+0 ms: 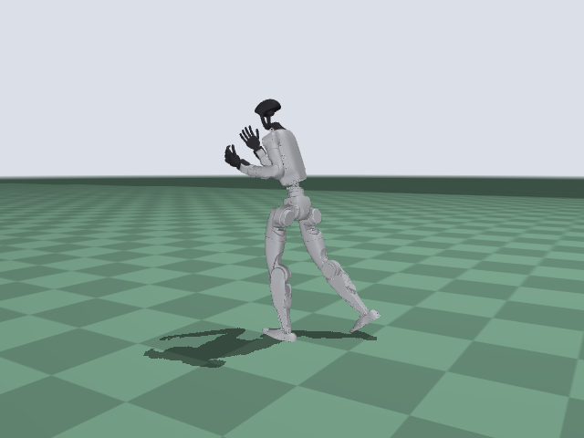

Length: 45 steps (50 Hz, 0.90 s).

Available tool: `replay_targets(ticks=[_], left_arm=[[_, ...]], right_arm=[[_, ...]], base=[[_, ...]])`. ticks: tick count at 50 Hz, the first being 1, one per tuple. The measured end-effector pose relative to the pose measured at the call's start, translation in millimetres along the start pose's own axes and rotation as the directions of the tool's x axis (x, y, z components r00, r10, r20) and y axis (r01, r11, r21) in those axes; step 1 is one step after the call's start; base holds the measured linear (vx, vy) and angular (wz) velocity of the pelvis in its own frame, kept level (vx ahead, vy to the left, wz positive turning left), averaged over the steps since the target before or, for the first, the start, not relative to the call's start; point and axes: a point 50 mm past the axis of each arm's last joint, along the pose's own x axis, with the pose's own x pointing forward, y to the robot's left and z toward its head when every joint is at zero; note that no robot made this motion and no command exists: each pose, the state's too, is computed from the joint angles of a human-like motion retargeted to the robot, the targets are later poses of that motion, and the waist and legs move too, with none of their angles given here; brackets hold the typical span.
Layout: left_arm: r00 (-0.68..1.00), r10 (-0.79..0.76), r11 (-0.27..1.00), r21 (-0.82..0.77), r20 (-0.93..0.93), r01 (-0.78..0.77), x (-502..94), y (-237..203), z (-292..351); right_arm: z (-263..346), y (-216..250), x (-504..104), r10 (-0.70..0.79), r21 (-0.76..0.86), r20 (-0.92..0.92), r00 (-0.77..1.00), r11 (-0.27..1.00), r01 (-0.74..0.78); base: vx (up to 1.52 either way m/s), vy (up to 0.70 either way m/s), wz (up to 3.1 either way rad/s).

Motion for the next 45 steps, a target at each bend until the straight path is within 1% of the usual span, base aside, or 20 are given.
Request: replay_targets(ticks=[1,2,4,7,9,12,15,19,21,22,24,27,29,31,34,37,39,41,42,45], left_arm=[[0.997,-0.069,0.986,0.151,0.036,0.063,14,-3,2],[0.992,-0.085,0.977,0.204,0.093,0.065,30,-9,4],[0.974,-0.045,0.986,0.167,0.22,0.008,67,-28,12],[0.942,-0.088,0.938,0.345,0.324,-0.032,103,-41,30],[0.931,-0.088,0.842,0.526,0.355,-0.12,127,-35,40],[0.94,-0.03,0.566,0.781,0.339,-0.263,168,-11,44],[0.963,0.08,0.211,0.939,0.259,-0.27,216,27,35],[0.966,0.256,-0.306,0.951,0.036,0.046,267,83,25],[0.932,0.35,-0.409,0.88,-0.096,0.244,271,98,23],[0.909,0.392,-0.408,0.86,-0.139,0.307,271,103,26],[0.911,0.393,-0.384,0.877,-0.129,0.29,275,101,37],[0.99,0.131,-0.304,0.952,0.06,-0.017,276,61,46],[0.977,-0.06,-0.108,0.972,0.206,-0.211,252,20,42],[0.958,-0.144,0.108,0.966,0.247,-0.233,201,-1,28],[0.976,-0.091,0.463,0.876,0.197,-0.134,107,-2,14],[0.999,0.025,0.87,0.494,-0.045,0.001,39,-5,-16],[0.981,0.026,0.973,0.231,-0.191,0.02,13,-15,-37],[0.978,-0.017,0.984,0.173,-0.206,0.053,13,-27,-43],[0.985,-0.04,0.978,0.197,-0.17,0.074,20,-33,-40],[0.995,-0.1,0.922,0.378,0.013,0.088,64,-46,-18]], right_arm=[[0,-1,-2,0.032,-0.031,-0.009,0.999,0.999,-0.032],[1,-4,-3,0.031,-0.036,-0.024,0.999,0.999,-0.032],[7,-12,-6,-0.018,-0.014,-0.056,0.998,1.0,0.017],[15,-19,-25,-0.029,-0.049,-0.139,0.99,0.999,0.022],[24,-21,-40,-0.006,-0.133,-0.214,0.977,0.991,-0.023],[33,-27,-61,0.028,-0.258,-0.378,0.926,0.957,-0.135],[33,-31,-75,0.056,-0.338,-0.511,0.858,0.904,-0.261],[23,-26,-69,0.111,-0.442,-0.476,0.872,0.828,-0.346],[18,-13,-48,0.184,-0.495,-0.324,0.928,0.803,-0.332],[16,-3,-34,0.236,-0.521,-0.224,0.946,0.791,-0.321],[13,18,-1,0.327,-0.587,-0.01,0.945,0.763,-0.27],[1,40,53,0.361,-0.697,0.195,0.912,0.705,-0.13],[-13,40,89,0.331,-0.777,0.209,0.92,0.627,-0.049],[-46,31,122,0.271,-0.866,0.116,0.956,0.499,-0.036],[-105,10,161,0.118,-0.951,-0.096,0.988,0.281,-0.126],[-154,-23,169,-0.012,-0.921,-0.39,0.921,-0.006,-0.39],[-162,-63,161,-0.138,-0.81,-0.548,0.825,-0.157,-0.565],[-151,-96,159,-0.261,-0.793,-0.555,0.79,-0.123,-0.597],[-141,-106,164,-0.298,-0.833,-0.511,0.806,-0.061,-0.551],[-109,-95,188,-0.256,-0.911,-0.372,0.893,0.284,-0.298]], base=[[0.83,0.32,0.49],[0.81,0.31,0.52],[0.79,0.27,0.39],[0.85,0.2,-0.05],[0.91,0.14,-0.18],[0.98,0.05,0.07],[1.04,-0.05,0.39],[1.07,-0.1,0.09],[1.02,-0.09,-0.64],[0.99,-0.06,-0.87],[0.98,-0.03,-1.05],[1.03,0.03,-1.07],[1.12,0.08,-0.75],[1.17,0.11,-0.69],[1.21,0.19,-1.12],[1.21,0.34,-1.25],[1.2,0.46,-0.29],[1.19,0.48,1.06],[1.19,0.46,1.76],[1.17,0.37,1.9]])
